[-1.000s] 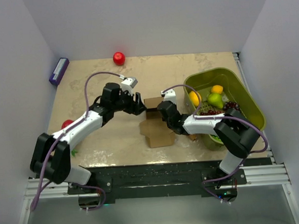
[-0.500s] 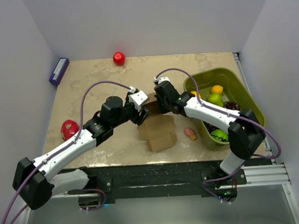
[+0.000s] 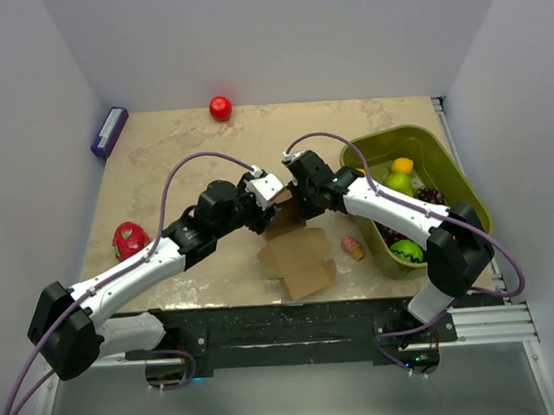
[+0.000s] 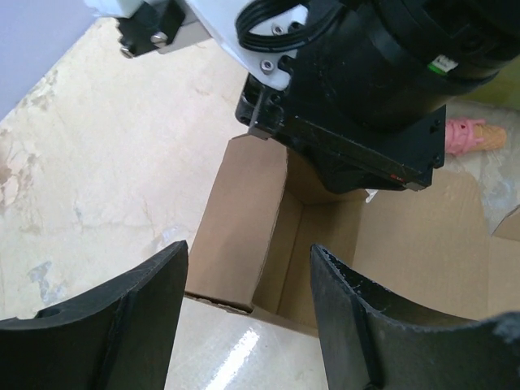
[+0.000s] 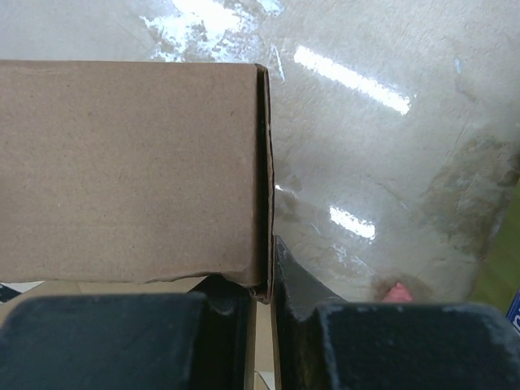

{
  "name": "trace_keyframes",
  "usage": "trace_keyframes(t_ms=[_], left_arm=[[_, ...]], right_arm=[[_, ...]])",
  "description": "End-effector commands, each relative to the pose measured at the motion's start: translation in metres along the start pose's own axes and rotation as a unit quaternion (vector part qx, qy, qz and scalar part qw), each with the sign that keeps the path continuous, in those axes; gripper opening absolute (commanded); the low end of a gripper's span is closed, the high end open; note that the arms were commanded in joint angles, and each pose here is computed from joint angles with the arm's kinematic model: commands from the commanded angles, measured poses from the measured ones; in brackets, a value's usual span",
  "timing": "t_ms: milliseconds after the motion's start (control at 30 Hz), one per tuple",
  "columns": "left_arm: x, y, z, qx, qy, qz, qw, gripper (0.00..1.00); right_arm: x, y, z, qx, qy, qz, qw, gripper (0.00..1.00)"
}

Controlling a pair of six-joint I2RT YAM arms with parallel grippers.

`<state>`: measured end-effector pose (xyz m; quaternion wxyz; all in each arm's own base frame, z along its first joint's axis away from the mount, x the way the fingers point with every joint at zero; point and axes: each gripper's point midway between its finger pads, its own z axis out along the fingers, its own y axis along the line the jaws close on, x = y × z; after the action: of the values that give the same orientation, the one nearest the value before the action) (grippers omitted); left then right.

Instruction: Fold the paper box

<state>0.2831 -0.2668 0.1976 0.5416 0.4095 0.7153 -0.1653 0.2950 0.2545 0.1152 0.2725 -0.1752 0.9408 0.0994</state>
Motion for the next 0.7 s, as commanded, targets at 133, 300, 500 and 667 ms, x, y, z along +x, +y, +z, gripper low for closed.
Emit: trace_keyframes(t_ms=[133,300,500,667], left_arm=[[0.005,-0.002,0.012,0.001,0.016,0.014,1.000,0.66],[0.010,0.001,0.016,-0.010,0.028,0.011,0.999,0.61],[0.015,-0.001,0.019,-0.010,0.035,0.004,0.999,0.46],[0.018,-0.005,0.025,-0.004,0.043,-0.002,0.999,0.30]], right_arm=[[-0.018,0.012,-0.026,-0.038,-0.023,-0.007,0.999,0.04],[-0.020,0.016,-0.028,-0.047,-0.027,-0.008,0.998,0.05],[-0.022,0.019,-0.031,-0.059,-0.032,-0.009,0.998,0.07],[-0.022,0.021,-0.032,-0.064,-0.033,-0.010,0.997,0.13]])
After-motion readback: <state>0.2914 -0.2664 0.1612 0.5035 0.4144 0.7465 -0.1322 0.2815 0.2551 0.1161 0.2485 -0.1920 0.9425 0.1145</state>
